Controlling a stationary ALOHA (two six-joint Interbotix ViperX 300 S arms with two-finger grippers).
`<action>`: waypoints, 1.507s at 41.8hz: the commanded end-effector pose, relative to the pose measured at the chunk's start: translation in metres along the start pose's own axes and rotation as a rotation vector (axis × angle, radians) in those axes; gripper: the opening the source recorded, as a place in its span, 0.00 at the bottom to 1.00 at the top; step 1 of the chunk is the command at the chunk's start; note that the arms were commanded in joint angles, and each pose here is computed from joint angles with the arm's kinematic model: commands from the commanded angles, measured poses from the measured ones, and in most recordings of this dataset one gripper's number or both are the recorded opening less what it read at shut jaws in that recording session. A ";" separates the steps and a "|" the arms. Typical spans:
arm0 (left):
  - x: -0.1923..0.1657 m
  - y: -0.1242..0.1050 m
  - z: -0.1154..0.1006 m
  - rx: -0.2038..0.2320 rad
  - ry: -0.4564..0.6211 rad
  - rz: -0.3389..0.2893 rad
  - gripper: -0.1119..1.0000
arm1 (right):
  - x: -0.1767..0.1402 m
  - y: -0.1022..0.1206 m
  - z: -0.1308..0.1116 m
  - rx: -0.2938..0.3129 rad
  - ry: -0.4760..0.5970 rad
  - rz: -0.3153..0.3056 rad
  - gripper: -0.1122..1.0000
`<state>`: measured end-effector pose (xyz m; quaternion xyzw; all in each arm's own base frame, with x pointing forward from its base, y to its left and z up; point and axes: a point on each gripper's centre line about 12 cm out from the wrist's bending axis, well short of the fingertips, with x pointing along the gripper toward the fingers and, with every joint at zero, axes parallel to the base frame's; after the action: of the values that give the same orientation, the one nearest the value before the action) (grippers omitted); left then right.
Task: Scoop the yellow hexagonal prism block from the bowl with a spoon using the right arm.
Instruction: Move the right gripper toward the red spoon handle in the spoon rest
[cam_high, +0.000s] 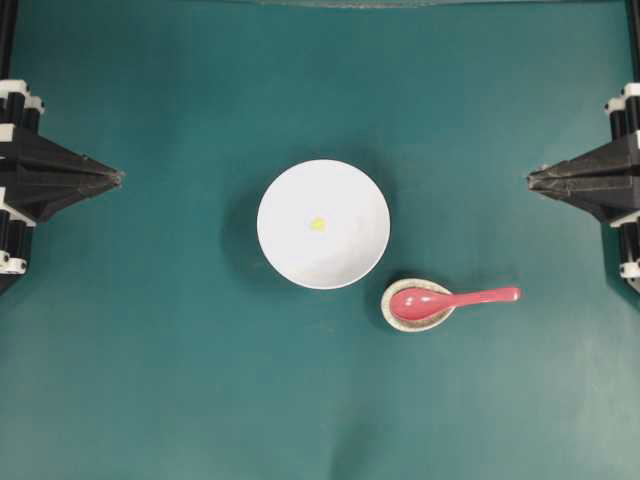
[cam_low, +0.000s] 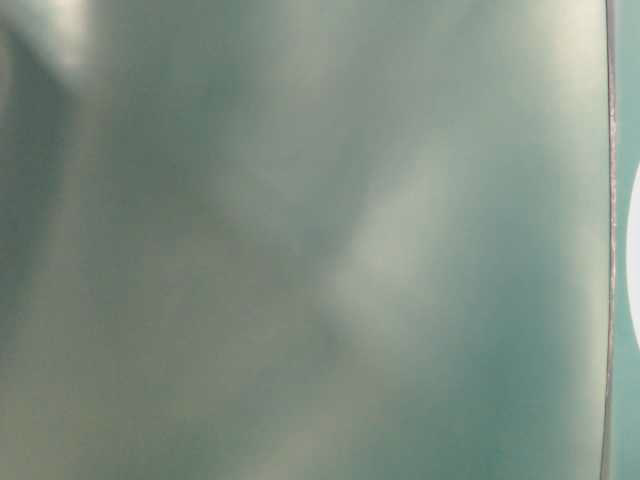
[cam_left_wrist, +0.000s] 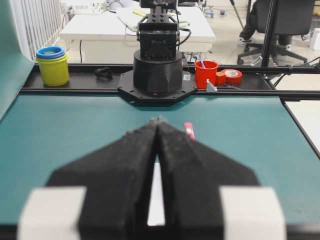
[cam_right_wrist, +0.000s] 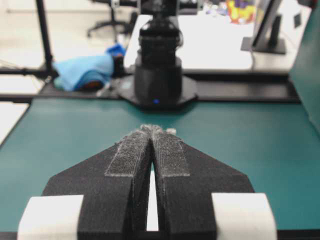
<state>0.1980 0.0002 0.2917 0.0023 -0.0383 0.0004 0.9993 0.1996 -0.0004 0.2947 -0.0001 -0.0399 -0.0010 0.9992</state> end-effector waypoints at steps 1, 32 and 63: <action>0.004 0.000 -0.001 0.013 0.046 -0.002 0.10 | 0.002 -0.002 0.002 -0.002 -0.003 -0.008 0.10; 0.004 0.001 -0.002 0.018 0.060 0.001 0.11 | 0.015 -0.001 -0.028 -0.019 0.138 -0.003 0.56; 0.003 0.001 -0.003 0.021 0.075 0.001 0.11 | 0.021 0.030 -0.124 0.086 0.200 0.096 0.55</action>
<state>0.1985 0.0006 0.2799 0.0106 0.0108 0.0009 0.9999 0.2296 0.0242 0.1742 0.0303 0.0783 0.0411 0.9956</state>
